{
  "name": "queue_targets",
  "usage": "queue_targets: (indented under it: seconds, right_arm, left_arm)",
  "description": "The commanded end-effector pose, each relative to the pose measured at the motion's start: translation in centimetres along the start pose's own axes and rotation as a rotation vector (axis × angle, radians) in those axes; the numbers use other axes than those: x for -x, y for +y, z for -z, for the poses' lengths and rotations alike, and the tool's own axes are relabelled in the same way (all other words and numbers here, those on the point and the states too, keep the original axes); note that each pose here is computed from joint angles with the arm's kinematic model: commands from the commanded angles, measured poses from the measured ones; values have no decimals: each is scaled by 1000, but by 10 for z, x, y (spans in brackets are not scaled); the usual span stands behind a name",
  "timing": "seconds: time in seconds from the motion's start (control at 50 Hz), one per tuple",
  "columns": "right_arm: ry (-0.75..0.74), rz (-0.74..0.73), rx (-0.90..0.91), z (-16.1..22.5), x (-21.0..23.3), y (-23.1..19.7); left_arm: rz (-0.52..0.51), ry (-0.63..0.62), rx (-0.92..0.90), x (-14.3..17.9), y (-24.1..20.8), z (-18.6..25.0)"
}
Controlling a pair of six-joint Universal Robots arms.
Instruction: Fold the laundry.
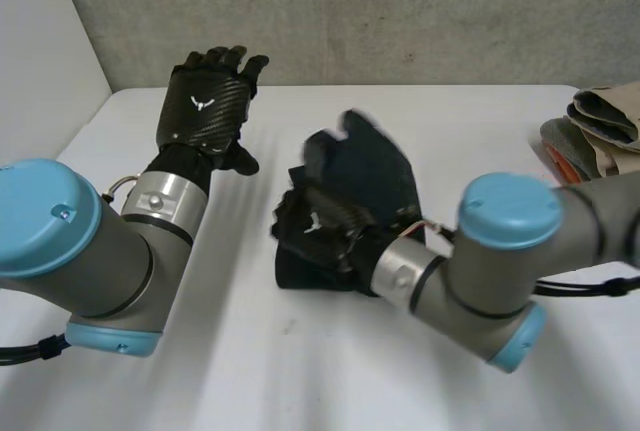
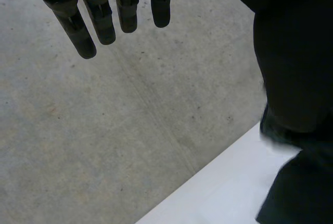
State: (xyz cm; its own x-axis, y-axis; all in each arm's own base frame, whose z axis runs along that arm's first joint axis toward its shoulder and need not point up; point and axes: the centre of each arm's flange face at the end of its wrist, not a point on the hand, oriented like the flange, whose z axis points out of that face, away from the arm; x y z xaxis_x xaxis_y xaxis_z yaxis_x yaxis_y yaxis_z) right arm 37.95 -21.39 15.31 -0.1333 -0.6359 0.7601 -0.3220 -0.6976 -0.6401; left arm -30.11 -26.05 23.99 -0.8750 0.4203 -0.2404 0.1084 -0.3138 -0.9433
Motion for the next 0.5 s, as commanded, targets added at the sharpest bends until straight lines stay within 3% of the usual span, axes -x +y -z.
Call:
queue_targets:
  seconds: [0.02, 0.08, 0.16, 0.24, 0.36, 0.5]
  right_arm:
    - [49, -301, -36, -14, -11, -6]
    - [124, -449, -23, -12, -28, -10]
    - [418, -721, 18, 8, -81, -23]
    - [597, -879, 106, 32, -106, -9]
    - [659, -939, 257, 56, -120, 20]
    - [626, -975, 364, 51, -111, 44]
  left_arm:
    - [-3, -38, -48, 10, -13, -15]
    - [-2, -43, -58, 12, -19, -21]
    - [5, -49, -56, 13, -25, -29]
    - [51, -15, 0, 2, -15, -32]
    - [135, 95, 112, -36, 8, -30]
    - [131, 219, 259, -77, 49, -21]
